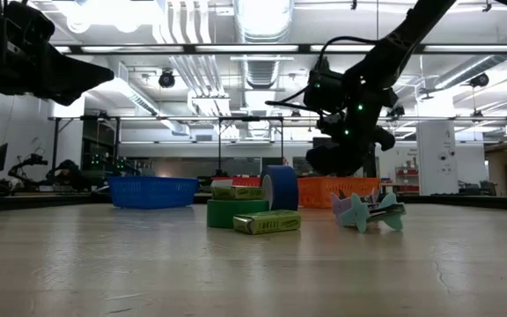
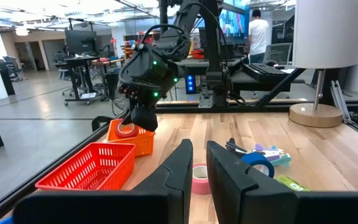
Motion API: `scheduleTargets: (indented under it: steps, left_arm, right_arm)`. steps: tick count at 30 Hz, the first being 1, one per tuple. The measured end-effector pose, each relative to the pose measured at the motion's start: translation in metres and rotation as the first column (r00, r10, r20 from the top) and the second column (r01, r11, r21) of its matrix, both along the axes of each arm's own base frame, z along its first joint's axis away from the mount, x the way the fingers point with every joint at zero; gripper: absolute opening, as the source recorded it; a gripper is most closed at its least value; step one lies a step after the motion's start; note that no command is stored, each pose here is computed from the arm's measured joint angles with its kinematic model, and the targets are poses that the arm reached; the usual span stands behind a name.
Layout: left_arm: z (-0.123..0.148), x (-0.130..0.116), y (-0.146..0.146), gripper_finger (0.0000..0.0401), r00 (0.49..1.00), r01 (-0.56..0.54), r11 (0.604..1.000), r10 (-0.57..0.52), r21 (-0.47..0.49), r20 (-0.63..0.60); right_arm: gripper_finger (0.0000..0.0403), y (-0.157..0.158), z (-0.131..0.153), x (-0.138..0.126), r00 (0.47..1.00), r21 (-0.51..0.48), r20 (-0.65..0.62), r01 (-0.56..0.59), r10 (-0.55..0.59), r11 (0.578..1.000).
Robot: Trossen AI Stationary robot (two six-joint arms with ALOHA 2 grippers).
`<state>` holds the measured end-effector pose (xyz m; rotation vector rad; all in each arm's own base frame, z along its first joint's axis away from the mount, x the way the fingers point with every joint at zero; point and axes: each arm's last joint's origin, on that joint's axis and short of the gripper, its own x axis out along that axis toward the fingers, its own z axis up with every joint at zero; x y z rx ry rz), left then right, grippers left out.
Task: Pick and place Stapler, Stapler remover, tape
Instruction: Put the orange tape into the orange bin, then put the pink tape into the orange bin
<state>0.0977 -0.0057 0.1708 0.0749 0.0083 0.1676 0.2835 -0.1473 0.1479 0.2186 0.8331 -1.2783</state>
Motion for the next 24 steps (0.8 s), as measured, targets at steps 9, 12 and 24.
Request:
scheduleTargets:
  steps: [9,12,24]
  left_arm:
    - [0.0000,0.0000,0.0000,0.0051,1.000,0.000,1.000,0.000,0.000,0.000]
    - [0.0000,0.0000,0.0000,0.0051,1.000,0.000,1.000,0.000,0.000,0.000]
    - [0.0000,0.0000,0.0000,0.0051,1.000,0.000,1.000,0.000,0.000,0.000]
  right_arm:
    - [0.0071,-0.0031,-0.0006,-0.0016,1.000,0.003,0.003,0.005,-0.005,1.000]
    - [0.0081,-0.0033,-0.0008,-0.0018,1.000,0.004,0.002,0.004,-0.004,1.000]
    - [0.0153,-0.0031,-0.0007,-0.0019,1.000,-0.001,0.002,0.008,-0.008,1.000]
